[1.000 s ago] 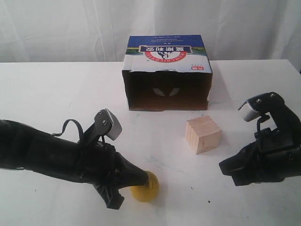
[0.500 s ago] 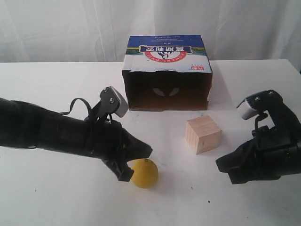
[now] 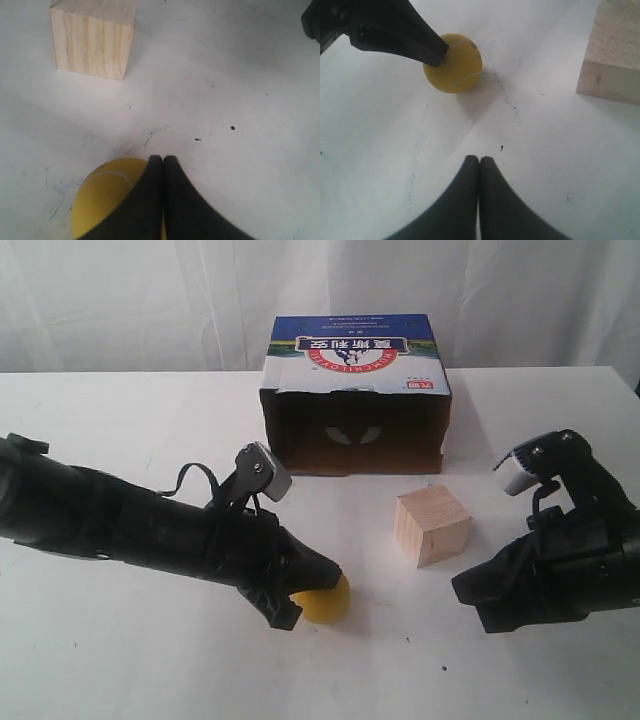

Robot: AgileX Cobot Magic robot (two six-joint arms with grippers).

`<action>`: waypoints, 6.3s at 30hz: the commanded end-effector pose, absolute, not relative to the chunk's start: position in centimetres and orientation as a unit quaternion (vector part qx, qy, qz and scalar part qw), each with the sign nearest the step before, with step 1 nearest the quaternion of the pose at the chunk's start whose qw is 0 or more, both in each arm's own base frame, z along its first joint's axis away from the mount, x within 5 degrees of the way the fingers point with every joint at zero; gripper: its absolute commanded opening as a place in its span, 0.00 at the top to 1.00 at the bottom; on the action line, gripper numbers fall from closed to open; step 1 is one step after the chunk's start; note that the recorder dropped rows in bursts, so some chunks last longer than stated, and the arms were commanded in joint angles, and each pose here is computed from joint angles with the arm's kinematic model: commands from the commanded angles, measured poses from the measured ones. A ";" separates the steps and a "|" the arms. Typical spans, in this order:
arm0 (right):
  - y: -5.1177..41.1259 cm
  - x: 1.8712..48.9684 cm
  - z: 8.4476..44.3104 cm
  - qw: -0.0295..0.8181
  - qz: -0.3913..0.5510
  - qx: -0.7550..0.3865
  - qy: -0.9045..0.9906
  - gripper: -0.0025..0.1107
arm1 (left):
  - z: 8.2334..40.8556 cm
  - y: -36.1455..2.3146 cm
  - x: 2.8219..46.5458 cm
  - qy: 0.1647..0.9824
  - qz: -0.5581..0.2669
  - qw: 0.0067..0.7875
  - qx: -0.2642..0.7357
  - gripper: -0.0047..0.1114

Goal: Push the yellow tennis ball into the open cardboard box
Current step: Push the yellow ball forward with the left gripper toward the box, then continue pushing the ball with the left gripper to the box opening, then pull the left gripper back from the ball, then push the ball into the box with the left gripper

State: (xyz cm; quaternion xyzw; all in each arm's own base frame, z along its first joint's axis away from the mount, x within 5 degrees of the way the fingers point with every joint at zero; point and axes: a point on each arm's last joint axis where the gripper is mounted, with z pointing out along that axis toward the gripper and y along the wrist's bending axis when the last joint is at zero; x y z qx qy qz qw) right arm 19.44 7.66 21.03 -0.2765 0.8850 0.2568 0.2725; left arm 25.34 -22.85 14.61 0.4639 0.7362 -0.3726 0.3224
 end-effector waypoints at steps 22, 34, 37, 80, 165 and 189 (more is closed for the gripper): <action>7.7 19.6 21.1 0.277 0.255 -0.280 0.883 0.98 | 17.1 -24.1 29.3 0.717 -0.287 0.405 0.490 0.96; 7.6 19.8 21.1 0.282 0.248 -0.272 0.886 0.98 | 17.6 -24.2 29.0 0.694 -0.295 0.415 0.508 0.96; 7.6 19.8 21.1 0.282 0.248 -0.272 0.886 0.98 | 16.7 -24.9 28.8 0.675 -0.337 0.405 0.517 0.96; 8.5 17.9 21.4 0.212 0.327 -0.293 0.873 0.98 | 10.0 -27.2 37.5 0.750 -0.186 0.402 0.491 0.96; 8.2 18.5 21.2 0.233 0.301 -0.275 0.883 0.98 | 12.9 -26.5 33.8 0.641 -0.352 0.393 0.557 0.96; 8.1 18.5 21.1 0.231 0.293 -0.281 0.884 0.98 | 10.8 -29.8 38.5 0.663 -0.317 0.437 0.519 0.96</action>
